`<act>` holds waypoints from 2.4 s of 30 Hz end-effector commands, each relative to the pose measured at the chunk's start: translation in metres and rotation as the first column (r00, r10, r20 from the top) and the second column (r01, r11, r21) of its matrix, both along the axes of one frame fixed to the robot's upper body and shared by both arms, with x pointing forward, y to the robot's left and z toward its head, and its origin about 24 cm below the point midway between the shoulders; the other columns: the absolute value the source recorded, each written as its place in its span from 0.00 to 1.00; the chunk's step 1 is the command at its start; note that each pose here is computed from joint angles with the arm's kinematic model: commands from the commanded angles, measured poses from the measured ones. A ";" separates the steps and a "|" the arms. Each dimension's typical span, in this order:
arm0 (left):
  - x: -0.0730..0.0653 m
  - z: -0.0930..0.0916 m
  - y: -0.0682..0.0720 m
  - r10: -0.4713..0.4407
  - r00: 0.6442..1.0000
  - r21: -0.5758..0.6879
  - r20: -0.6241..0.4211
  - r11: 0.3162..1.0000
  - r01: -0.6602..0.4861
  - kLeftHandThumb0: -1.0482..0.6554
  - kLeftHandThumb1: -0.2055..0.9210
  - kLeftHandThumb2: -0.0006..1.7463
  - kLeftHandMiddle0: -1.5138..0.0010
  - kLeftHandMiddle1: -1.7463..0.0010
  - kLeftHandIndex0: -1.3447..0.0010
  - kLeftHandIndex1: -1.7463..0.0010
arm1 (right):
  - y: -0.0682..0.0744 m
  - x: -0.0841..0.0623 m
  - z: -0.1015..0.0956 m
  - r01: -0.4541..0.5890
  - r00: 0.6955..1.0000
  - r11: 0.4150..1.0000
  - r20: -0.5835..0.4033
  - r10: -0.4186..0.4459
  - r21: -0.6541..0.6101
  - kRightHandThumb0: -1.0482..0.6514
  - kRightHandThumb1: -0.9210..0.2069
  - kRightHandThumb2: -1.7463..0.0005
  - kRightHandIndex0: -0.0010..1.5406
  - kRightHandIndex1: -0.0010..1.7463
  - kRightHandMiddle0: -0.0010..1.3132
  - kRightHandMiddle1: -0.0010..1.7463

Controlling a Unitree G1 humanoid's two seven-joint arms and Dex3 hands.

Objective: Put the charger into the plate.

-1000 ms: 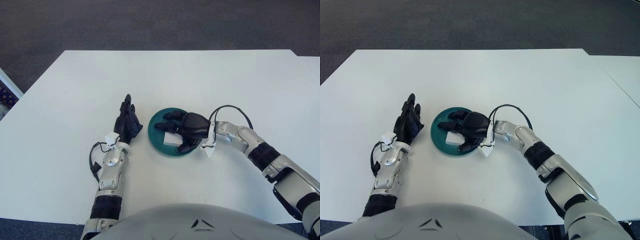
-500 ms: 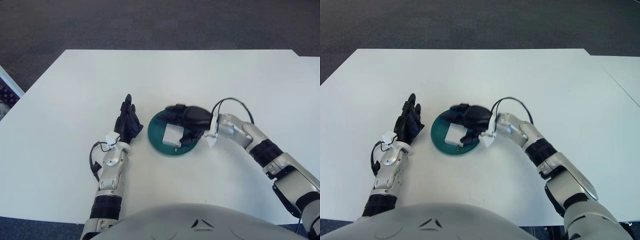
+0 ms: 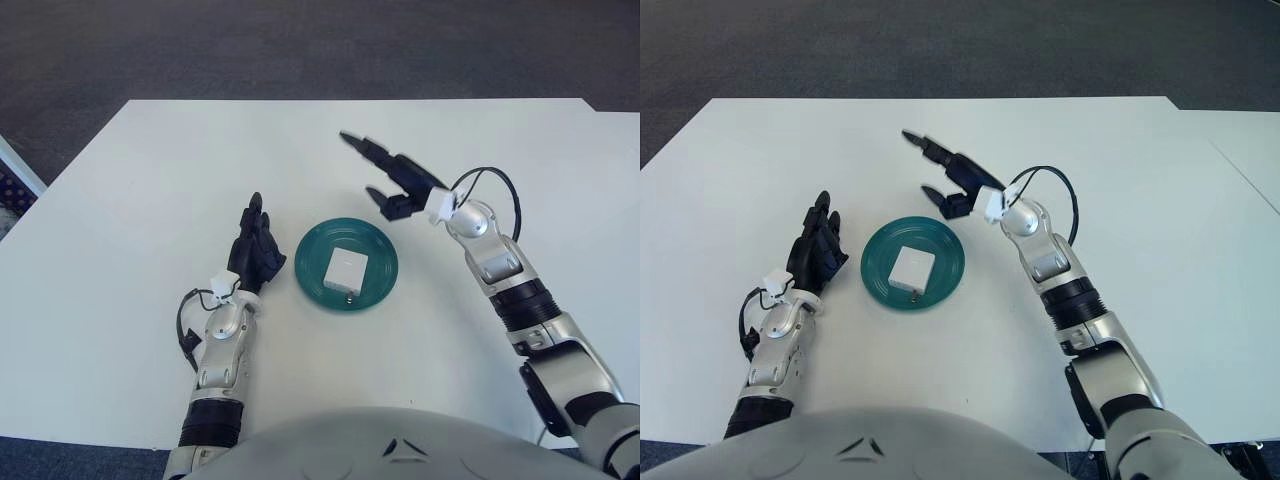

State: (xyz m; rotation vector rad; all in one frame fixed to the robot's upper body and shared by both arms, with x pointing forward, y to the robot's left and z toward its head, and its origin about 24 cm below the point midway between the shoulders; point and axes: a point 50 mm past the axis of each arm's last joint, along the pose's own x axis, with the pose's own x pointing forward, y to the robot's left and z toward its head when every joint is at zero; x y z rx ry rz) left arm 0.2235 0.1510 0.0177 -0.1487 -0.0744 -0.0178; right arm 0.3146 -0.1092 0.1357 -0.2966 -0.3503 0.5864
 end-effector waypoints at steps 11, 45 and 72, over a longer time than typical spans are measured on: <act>-0.003 -0.004 0.000 -0.004 0.999 -0.034 0.036 0.999 0.005 0.00 1.00 0.55 1.00 1.00 0.98 0.98 | -0.039 0.000 -0.013 0.215 0.949 0.920 -0.294 -0.117 0.329 0.00 0.00 0.48 0.00 0.00 0.00 0.00; -0.021 -0.004 0.015 -0.062 0.998 -0.005 -0.007 0.998 0.062 0.00 1.00 0.55 1.00 1.00 1.00 1.00 | -0.038 -0.059 -0.155 0.481 0.786 0.812 -0.573 -0.232 0.331 0.00 0.00 0.41 0.01 0.00 0.07 0.05; -0.020 -0.007 0.014 -0.005 0.999 -0.016 -0.033 1.000 0.005 0.00 1.00 0.54 1.00 1.00 1.00 1.00 | -0.027 -0.059 -0.165 0.566 0.743 0.778 -0.577 -0.340 0.271 0.02 0.00 0.42 0.06 0.00 0.00 0.17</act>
